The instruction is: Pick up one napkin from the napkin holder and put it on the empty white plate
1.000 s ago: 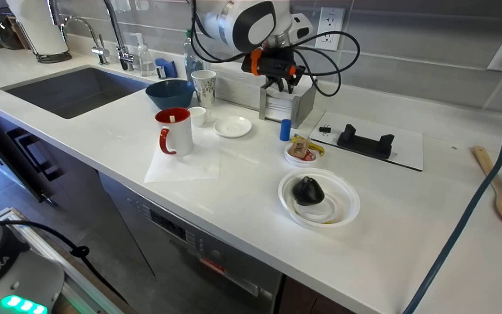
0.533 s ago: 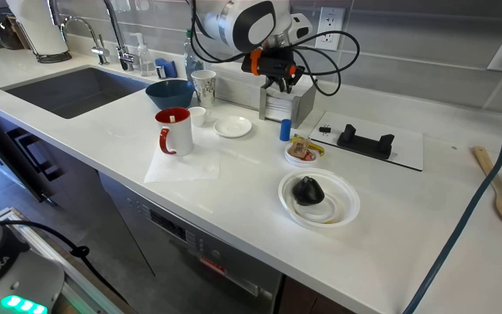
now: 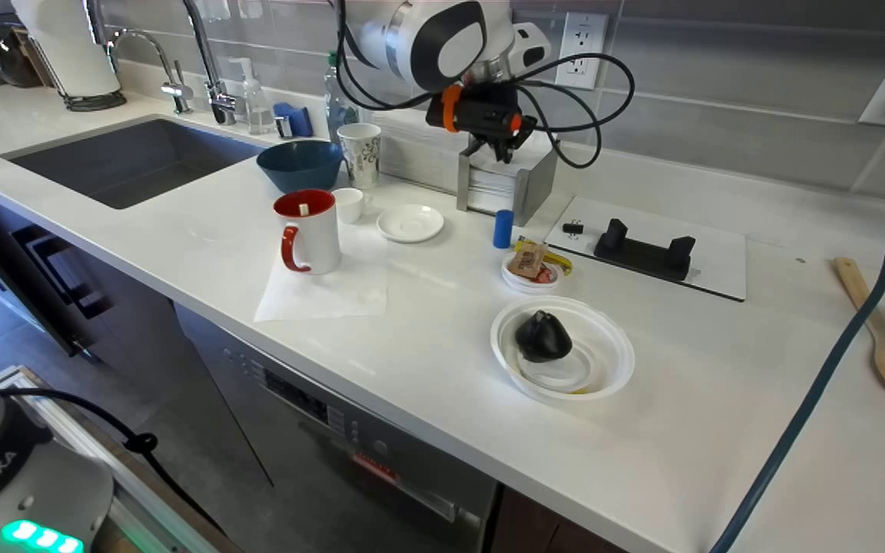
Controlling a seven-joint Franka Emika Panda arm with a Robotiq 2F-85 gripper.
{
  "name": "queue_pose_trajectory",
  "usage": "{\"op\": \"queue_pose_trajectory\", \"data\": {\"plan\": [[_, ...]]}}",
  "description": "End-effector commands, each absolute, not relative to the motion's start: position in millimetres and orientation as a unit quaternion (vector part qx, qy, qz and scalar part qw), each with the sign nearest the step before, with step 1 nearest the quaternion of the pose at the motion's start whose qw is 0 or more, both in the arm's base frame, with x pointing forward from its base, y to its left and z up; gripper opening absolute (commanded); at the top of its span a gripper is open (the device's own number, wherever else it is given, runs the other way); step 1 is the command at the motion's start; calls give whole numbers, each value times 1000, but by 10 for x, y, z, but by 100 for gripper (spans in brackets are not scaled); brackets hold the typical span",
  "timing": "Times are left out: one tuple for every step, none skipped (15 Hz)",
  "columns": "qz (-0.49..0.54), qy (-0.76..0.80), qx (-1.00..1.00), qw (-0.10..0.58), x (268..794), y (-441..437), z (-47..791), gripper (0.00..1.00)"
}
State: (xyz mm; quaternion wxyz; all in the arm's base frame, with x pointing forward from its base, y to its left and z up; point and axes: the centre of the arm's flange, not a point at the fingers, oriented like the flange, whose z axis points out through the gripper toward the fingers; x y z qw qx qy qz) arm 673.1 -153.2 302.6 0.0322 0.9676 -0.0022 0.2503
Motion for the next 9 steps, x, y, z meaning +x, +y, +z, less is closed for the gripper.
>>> {"op": "queue_pose_trajectory", "data": {"plan": [[261,-4,965,36,6799,-1536,3107,13],[262,-5,964,35,6803,-1536,3128,12],[264,-5,964,35,6809,-1537,3143,12],[265,-5,964,36,6816,-1539,3153,6],[266,-5,963,36,6822,-1541,3161,3],[267,-5,963,36,6827,-1543,3168,0],[267,-5,963,36,6832,-1543,3175,2],[267,-6,963,36,6835,-1545,3179,1],[267,-6,963,36,6835,-1545,3178,2]]}}
